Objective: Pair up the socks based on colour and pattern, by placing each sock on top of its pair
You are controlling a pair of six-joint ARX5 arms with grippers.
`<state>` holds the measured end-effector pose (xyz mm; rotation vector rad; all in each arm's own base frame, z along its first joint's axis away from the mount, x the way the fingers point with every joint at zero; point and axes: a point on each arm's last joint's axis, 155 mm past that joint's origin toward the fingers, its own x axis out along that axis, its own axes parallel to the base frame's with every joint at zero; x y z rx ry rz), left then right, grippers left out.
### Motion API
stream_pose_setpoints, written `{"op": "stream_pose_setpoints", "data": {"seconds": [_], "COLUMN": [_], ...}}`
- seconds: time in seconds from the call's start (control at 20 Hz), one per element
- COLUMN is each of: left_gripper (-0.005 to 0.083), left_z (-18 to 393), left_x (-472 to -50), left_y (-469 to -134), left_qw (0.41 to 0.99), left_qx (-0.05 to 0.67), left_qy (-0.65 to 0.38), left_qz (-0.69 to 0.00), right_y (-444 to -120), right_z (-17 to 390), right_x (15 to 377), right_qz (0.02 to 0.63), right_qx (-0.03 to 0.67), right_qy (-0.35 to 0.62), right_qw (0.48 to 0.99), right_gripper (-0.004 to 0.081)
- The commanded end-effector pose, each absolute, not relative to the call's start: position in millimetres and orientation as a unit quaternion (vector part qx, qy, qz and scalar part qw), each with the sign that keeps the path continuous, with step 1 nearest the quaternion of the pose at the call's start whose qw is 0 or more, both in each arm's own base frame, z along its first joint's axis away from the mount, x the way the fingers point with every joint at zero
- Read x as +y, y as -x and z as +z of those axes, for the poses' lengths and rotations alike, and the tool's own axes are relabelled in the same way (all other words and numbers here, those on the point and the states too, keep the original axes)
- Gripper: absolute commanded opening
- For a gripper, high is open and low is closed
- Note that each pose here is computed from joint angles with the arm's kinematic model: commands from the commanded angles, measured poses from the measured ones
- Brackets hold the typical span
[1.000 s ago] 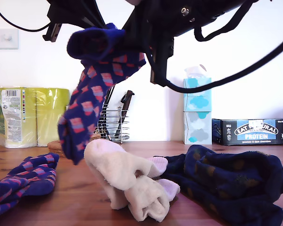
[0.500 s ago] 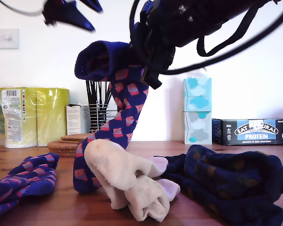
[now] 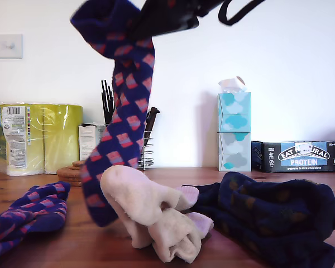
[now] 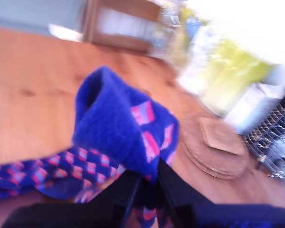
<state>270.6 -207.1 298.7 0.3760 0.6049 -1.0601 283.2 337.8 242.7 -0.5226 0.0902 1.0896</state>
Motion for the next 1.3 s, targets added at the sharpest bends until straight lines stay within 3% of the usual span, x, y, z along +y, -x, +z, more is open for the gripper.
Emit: {"op": "stream_pose_setpoints", "data": {"seconds": [0.0, 0.3, 0.55, 0.65, 0.8, 0.85, 1.25], "left_gripper": [-0.0020, -0.0020, 0.0005, 0.0153, 0.0526, 0.0577, 0.0568], "left_z": [286, 276, 251, 249, 240, 238, 235], "left_x": [-208, -207, -224, -234, -239, -242, -269], "left_y": [-278, -275, -253, -242, -243, -243, -250], "left_qw": [0.814, 0.845, 0.815, 0.794, 0.789, 0.786, 0.777], "left_qx": [0.264, 0.141, 0.143, 0.159, 0.182, 0.183, 0.175], "left_qy": [-0.177, -0.200, -0.160, -0.119, -0.102, -0.103, -0.089], "left_qz": [-0.487, -0.475, -0.538, -0.574, -0.578, -0.582, -0.599], "right_y": [-271, -253, -254, -258, -262, -262, -261], "right_z": [245, 257, 266, 268, 272, 273, 272], "right_x": [337, 324, 317, 315, 314, 314, 315], "right_qz": [0.548, 0.627, 0.636, 0.631, 0.629, 0.629, 0.628], "right_qx": [0.072, 0.139, 0.155, 0.155, 0.147, 0.145, 0.154], "right_qy": [0.201, 0.082, 0.032, 0.024, 0.022, 0.021, 0.014], "right_qw": [0.809, 0.762, 0.755, 0.760, 0.764, 0.764, 0.763], "right_gripper": [-0.0013, -0.0013, -0.0013, -0.0013, -0.0013, -0.0013, -0.0013]}}
